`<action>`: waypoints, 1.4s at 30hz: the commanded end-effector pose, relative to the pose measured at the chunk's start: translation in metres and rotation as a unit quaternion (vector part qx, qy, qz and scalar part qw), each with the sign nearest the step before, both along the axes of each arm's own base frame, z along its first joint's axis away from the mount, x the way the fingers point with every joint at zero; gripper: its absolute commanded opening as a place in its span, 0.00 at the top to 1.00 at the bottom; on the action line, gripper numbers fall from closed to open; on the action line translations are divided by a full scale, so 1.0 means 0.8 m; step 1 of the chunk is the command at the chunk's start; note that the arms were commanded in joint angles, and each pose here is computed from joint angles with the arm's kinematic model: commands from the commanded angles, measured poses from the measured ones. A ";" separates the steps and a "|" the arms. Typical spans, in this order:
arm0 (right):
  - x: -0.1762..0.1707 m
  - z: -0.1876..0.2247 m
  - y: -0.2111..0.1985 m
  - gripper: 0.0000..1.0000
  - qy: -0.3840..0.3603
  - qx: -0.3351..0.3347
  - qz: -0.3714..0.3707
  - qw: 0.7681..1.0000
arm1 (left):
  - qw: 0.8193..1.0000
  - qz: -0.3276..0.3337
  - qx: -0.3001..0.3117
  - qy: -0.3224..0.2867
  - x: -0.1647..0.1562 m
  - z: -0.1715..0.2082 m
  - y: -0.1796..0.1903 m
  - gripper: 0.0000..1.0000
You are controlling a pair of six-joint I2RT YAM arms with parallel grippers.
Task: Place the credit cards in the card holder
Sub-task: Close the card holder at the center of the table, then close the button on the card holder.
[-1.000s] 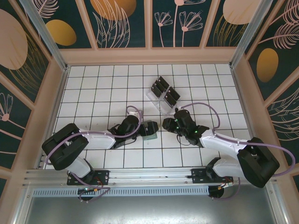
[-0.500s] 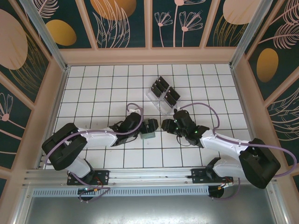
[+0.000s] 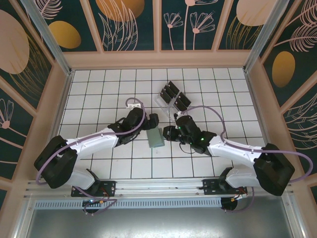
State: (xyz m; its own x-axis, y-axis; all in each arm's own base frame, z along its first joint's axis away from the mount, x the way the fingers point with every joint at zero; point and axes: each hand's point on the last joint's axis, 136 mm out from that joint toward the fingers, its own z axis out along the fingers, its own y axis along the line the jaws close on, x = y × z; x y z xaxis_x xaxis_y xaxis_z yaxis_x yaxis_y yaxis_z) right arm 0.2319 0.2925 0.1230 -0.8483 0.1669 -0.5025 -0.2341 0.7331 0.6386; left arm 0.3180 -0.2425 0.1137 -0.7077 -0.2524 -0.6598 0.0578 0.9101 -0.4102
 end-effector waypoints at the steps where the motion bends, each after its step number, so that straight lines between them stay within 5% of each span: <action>1: 0.004 0.012 0.030 0.90 -0.008 0.018 0.028 0.999 | 0.998 0.019 0.050 0.016 -0.005 -0.022 0.036 0.01; 7: 0.009 -0.016 0.044 1.00 0.004 -0.004 0.042 0.999 | 0.996 0.033 0.074 0.024 -0.015 -0.036 0.059 0.01; 22: 0.014 -0.091 0.045 1.00 0.050 -0.019 0.038 0.998 | 0.995 -0.031 0.074 0.057 -0.046 -0.070 0.052 0.01; 42: 0.011 -0.116 0.040 1.00 0.072 -0.025 0.032 0.997 | 0.994 -0.078 0.049 0.057 -0.076 -0.084 0.022 0.01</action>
